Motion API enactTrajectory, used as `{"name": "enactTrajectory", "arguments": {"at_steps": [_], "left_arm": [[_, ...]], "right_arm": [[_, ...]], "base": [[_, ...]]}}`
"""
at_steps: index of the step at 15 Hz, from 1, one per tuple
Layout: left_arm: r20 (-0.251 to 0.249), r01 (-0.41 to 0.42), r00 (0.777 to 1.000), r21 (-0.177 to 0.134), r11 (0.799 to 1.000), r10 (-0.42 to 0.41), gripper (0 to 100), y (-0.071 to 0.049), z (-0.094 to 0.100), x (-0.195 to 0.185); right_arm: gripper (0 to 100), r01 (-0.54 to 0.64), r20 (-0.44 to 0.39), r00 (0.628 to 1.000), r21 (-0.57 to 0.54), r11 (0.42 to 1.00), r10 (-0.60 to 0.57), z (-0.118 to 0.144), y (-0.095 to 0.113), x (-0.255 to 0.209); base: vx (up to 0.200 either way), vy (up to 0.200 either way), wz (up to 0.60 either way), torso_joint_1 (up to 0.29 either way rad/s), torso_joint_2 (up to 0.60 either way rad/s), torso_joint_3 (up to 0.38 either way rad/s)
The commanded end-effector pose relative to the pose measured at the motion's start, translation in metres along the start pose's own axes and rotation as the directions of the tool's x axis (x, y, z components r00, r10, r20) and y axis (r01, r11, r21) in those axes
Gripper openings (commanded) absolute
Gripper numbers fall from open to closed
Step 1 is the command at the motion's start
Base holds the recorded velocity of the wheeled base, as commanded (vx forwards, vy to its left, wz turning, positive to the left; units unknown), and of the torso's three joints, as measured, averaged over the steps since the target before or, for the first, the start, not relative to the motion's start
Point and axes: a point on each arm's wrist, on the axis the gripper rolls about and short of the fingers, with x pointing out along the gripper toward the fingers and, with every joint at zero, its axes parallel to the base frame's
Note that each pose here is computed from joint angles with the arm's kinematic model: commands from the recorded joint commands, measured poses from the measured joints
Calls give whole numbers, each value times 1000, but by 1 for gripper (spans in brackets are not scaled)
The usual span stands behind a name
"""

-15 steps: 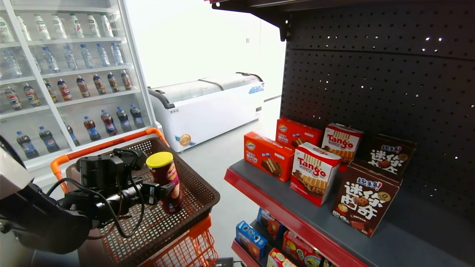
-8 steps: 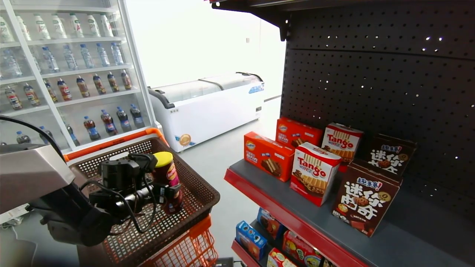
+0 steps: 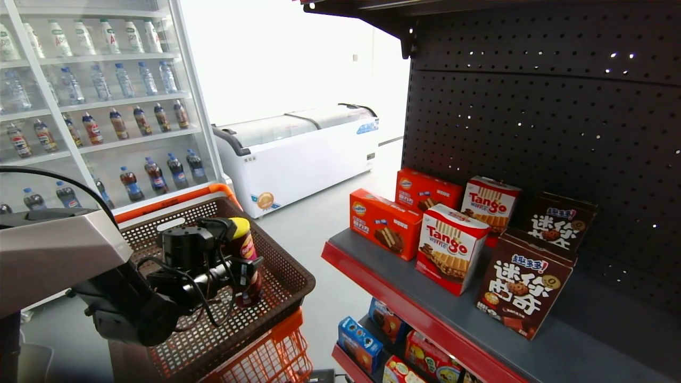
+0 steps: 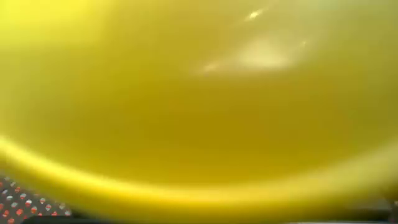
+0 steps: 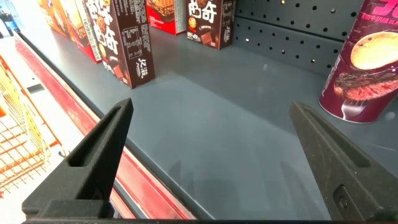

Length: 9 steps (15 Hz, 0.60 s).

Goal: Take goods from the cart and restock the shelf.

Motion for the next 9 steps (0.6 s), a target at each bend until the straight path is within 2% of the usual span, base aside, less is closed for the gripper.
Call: {"name": "enactTrajectory", "arguments": {"at_steps": [1, 4, 5, 9], "left_arm": [[-1, 0, 1000, 5, 1000, 0, 0, -3, 0, 1], [-20, -59, 998, 16, 998, 59, 0, -10, -4, -2], [-8, -57, 998, 14, 998, 57, 0, -11, 0, -4], [74, -74, 995, 6, 997, 73, 0, -9, 41, -33]], "right_arm": [[100, 0, -2, 1000, 0, 1000, 0, 0, 0, 0], [100, 0, 0, 1000, 0, 1000, 0, 0, 0, 0], [100, 0, 0, 1000, 0, 1000, 0, 0, 0, 0], [100, 0, 0, 1000, 0, 1000, 0, 0, 0, 0]], "base": [[0, 0, 0, 0, 0, 0], [0, 0, 0, 0, 0, 0], [0, 0, 0, 0, 0, 0], [0, 0, 0, 0, 0, 0]]}}
